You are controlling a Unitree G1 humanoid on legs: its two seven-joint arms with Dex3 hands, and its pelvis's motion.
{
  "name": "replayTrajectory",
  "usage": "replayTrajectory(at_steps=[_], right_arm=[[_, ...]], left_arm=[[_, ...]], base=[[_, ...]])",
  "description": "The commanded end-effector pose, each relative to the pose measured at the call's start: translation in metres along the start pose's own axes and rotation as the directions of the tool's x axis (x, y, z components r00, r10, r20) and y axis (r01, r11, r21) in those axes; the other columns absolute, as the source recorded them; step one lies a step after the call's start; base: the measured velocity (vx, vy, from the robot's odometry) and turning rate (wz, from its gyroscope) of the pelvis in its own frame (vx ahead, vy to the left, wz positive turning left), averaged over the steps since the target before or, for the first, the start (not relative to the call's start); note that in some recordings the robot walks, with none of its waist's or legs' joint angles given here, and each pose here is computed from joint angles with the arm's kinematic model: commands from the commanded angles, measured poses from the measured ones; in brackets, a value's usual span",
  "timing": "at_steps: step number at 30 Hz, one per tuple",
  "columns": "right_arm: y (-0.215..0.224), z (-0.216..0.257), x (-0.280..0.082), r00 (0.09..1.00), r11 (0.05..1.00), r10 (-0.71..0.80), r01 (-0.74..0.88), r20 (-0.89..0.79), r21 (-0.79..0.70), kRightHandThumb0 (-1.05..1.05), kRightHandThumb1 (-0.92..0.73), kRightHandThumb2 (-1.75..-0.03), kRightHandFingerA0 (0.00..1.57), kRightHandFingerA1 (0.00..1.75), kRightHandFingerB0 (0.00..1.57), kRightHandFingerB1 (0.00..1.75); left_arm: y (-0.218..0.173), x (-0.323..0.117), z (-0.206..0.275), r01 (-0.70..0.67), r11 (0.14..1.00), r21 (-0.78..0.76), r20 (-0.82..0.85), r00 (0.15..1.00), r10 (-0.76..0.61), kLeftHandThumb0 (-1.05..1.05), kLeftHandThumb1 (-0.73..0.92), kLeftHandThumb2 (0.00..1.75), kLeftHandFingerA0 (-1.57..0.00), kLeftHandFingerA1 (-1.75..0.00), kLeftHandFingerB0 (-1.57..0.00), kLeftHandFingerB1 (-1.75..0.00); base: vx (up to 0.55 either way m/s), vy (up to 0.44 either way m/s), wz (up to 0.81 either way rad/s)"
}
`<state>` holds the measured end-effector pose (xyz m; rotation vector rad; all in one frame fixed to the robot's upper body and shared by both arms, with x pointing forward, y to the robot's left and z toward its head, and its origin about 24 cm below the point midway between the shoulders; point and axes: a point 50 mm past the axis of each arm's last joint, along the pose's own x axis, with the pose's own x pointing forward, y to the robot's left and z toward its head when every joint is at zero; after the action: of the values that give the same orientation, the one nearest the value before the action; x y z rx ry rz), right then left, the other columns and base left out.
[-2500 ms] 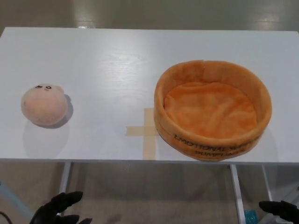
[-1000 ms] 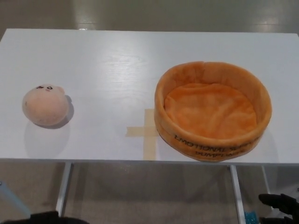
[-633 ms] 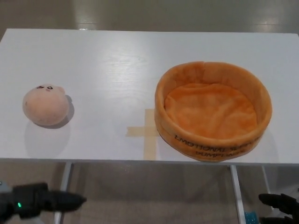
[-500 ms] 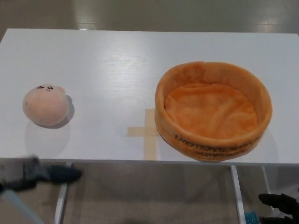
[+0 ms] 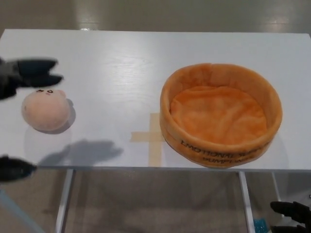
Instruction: Use the left hand to pick up the pink round toy on the left and place it inside the orange plate on the desk.
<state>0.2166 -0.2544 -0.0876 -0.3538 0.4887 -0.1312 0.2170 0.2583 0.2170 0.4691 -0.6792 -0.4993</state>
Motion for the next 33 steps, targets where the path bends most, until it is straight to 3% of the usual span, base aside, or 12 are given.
replayTrajectory(at_steps=[1, 13, 14, 15, 16, 18, 19, 21, 22, 25, 26, 33], right_arm=[[-0.004, 0.000, 0.001, 1.000, 1.000, -0.012, 0.012, -0.007, 0.008, -0.15, -0.64, -0.58, 0.63, 0.57, 0.57, 0.47], [-0.005, -0.002, -0.001, 1.000, 1.000, -0.007, 0.007, -0.003, -0.004, -0.14, -0.64, -0.58, 0.63, 0.58, 0.59, 0.48], [-0.005, -0.002, -0.001, 1.000, 1.000, -0.008, 0.008, -0.003, 0.000, -0.13, -0.64, -0.58, 0.65, 0.60, 0.59, 0.48], [-0.005, -0.002, -0.001, 1.000, 1.000, -0.008, 0.008, -0.003, 0.002, -0.13, -0.64, -0.58, 0.65, 0.60, 0.59, 0.48], [-0.005, -0.002, -0.001, 1.000, 1.000, -0.008, 0.008, -0.002, 0.004, -0.14, -0.64, -0.58, 0.64, 0.59, 0.58, 0.48], [-0.005, -0.002, -0.001, 1.000, 1.000, -0.008, 0.008, -0.001, 0.005, -0.14, -0.64, -0.58, 0.64, 0.59, 0.58, 0.48], [-0.005, -0.001, -0.001, 1.000, 1.000, -0.008, 0.008, -0.003, 0.007, -0.15, -0.65, -0.59, 0.64, 0.58, 0.58, 0.47], [-0.005, 0.000, 0.000, 1.000, 1.000, -0.010, 0.010, -0.004, 0.011, -0.14, -0.64, -0.58, 0.64, 0.58, 0.57, 0.47], [-0.005, 0.000, 0.001, 1.000, 1.000, -0.012, 0.012, -0.002, 0.008, -0.14, -0.63, -0.58, 0.61, 0.55, 0.58, 0.48], [-0.005, 0.001, 0.001, 1.000, 1.000, -0.013, 0.013, 0.007, -0.002, -0.14, -0.63, -0.58, 0.64, 0.59, 0.59, 0.48], [-0.005, 0.001, 0.001, 1.000, 1.000, -0.014, 0.014, 0.007, -0.004, -0.14, -0.64, -0.58, 0.65, 0.59, 0.59, 0.48], [-0.005, 0.003, 0.002, 1.000, 1.000, -0.014, 0.014, 0.006, 0.006, -0.14, -0.64, -0.58, 0.60, 0.55, 0.58, 0.48]], left_arm=[[0.030, 0.030, -0.041, -0.039, 0.954, 0.297, -0.176, 0.980, 0.094, -0.23, 0.33, 0.87, -0.08, -0.51, -0.08, -0.50], [0.036, 0.058, -0.107, 0.104, 0.875, 0.472, -0.461, 0.876, 0.145, -0.25, 0.20, 0.80, -0.06, -0.50, -0.06, -0.50], [0.035, 0.058, -0.110, 0.120, 0.870, 0.478, -0.479, 0.866, 0.144, -0.46, 0.40, 0.52, -0.21, -0.32, -0.16, -0.29], [0.035, 0.059, -0.112, 0.129, 0.867, 0.482, -0.488, 0.861, 0.143, -0.46, 0.40, 0.52, -0.21, -0.32, -0.16, -0.29], [0.033, 0.060, -0.118, 0.164, 0.856, 0.490, -0.522, 0.842, 0.137, -0.27, 0.23, 0.80, 0.00, -0.48, 0.00, -0.47], [0.030, 0.061, -0.124, 0.205, 0.841, 0.500, -0.559, 0.819, 0.132, -0.27, 0.23, 0.80, 0.00, -0.48, 0.00, -0.47], [0.029, 0.063, -0.127, 0.231, 0.829, 0.510, -0.574, 0.809, 0.127, -0.47, 0.41, 0.52, -0.18, -0.31, -0.15, -0.28], [0.025, 0.066, -0.135, 0.284, 0.801, 0.527, -0.604, 0.788, 0.118, -0.49, 0.39, 0.52, -0.18, -0.32, -0.15, -0.29], [0.023, 0.067, -0.139, 0.306, 0.790, 0.531, -0.619, 0.777, 0.115, -0.28, 0.16, 0.77, -0.01, -0.49, -0.01, -0.47], [0.019, 0.067, -0.146, 0.350, 0.775, 0.527, -0.656, 0.747, 0.108, -0.27, 0.16, 0.77, -0.01, -0.49, 0.00, -0.47], [0.017, 0.066, -0.150, 0.365, 0.776, 0.515, -0.673, 0.732, 0.103, -0.49, 0.37, 0.52, -0.04, -0.26, -0.10, -0.29], [0.011, 0.065, -0.158, 0.423, 0.779, 0.464, -0.731, 0.679, 0.067, -0.54, 0.37, 0.53, 0.00, -0.15, -0.09, -0.27]], base=[[0.00, 0.000, 0.00], [0.00, 0.000, 0.00], [0.00, 0.000, 0.00], [0.00, 0.000, 0.00], [0.00, 0.000, 0.00], [0.00, 0.000, 0.00], [0.00, 0.000, 0.00], [0.00, 0.000, 0.00], [0.00, 0.000, 0.00], [0.00, 0.000, 0.00], [0.00, 0.000, 0.00], [0.00, 0.000, 0.00]])
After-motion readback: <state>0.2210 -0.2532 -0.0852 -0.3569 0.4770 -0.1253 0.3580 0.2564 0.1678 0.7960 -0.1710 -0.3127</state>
